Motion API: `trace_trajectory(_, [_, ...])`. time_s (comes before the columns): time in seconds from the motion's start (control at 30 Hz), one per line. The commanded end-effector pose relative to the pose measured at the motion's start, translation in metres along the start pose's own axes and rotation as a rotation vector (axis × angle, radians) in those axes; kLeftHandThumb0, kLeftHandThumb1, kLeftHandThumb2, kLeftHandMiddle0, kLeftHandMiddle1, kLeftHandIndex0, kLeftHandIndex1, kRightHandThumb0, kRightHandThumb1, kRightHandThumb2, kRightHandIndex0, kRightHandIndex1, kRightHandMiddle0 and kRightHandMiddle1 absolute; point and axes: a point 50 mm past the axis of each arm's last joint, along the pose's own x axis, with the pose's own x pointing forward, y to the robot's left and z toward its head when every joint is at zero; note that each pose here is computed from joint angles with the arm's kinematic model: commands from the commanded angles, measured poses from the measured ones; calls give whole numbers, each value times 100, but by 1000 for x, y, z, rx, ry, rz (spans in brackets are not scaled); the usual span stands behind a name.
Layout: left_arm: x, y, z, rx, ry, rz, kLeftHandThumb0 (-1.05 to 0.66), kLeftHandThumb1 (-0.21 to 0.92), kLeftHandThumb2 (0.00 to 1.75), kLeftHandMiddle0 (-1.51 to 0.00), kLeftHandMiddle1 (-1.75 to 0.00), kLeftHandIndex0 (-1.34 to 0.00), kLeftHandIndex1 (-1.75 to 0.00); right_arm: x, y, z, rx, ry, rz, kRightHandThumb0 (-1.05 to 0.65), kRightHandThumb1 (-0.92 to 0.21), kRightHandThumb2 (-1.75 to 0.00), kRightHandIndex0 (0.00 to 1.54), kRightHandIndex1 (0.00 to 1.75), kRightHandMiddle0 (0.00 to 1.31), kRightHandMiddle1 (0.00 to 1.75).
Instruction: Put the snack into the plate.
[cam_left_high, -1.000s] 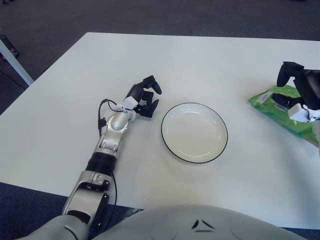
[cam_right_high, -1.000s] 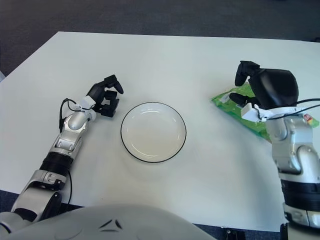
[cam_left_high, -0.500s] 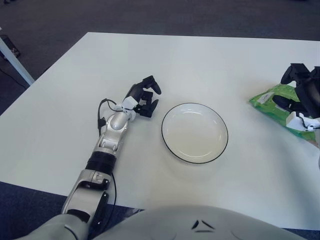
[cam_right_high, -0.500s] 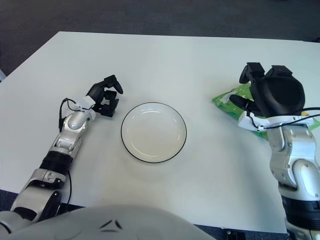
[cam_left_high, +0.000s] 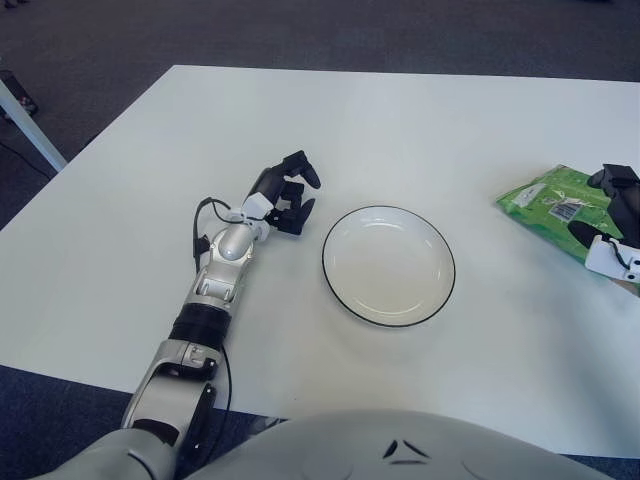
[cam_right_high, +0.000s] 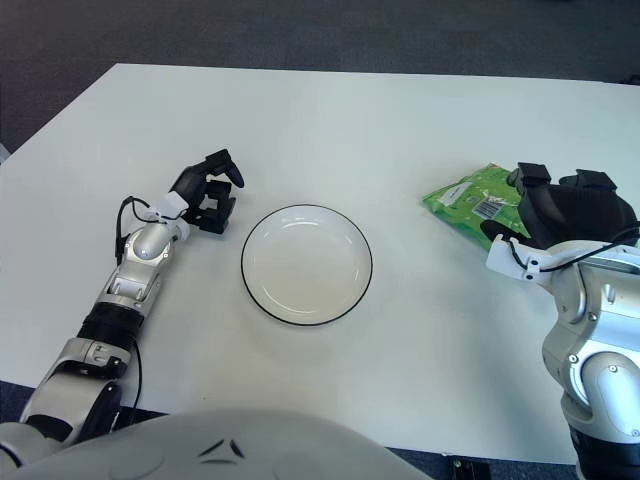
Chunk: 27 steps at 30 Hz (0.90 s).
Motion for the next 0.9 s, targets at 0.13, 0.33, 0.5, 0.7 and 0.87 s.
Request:
trace_trajectory(0.13, [-17, -8, -19, -19, 82, 7, -47, 35, 127, -127, -175, -58, -175, 0, -1, -2, -68, 41, 83, -101, -92, -124, 2, 31, 0, 47])
trace_trajectory(0.33, [-17, -7, -20, -20, 80, 8, -47, 36, 127, -127, -175, -58, -175, 11, 7, -8, -118, 60, 175, -102, -92, -126, 0, 29, 0, 47])
trace_trajectory(0.5, [-18, -7, -21, -41, 78, 16, -46, 38, 124, -126, -175, -56, -175, 17, 8, -12, -150, 76, 234, -103, -92, -126, 0, 21, 0, 43])
trace_trajectory(0.7, [-18, -6, -21, -47, 79, 24, -46, 38, 124, -127, -175, -56, -175, 25, 11, -17, -172, 92, 302, -105, -92, -122, 0, 5, 0, 31])
trace_trajectory(0.87, [-18, -6, -21, -43, 83, 22, -46, 39, 123, -126, -175, -55, -175, 35, 19, -24, -175, 101, 325, -105, -92, -118, 0, 1, 0, 22])
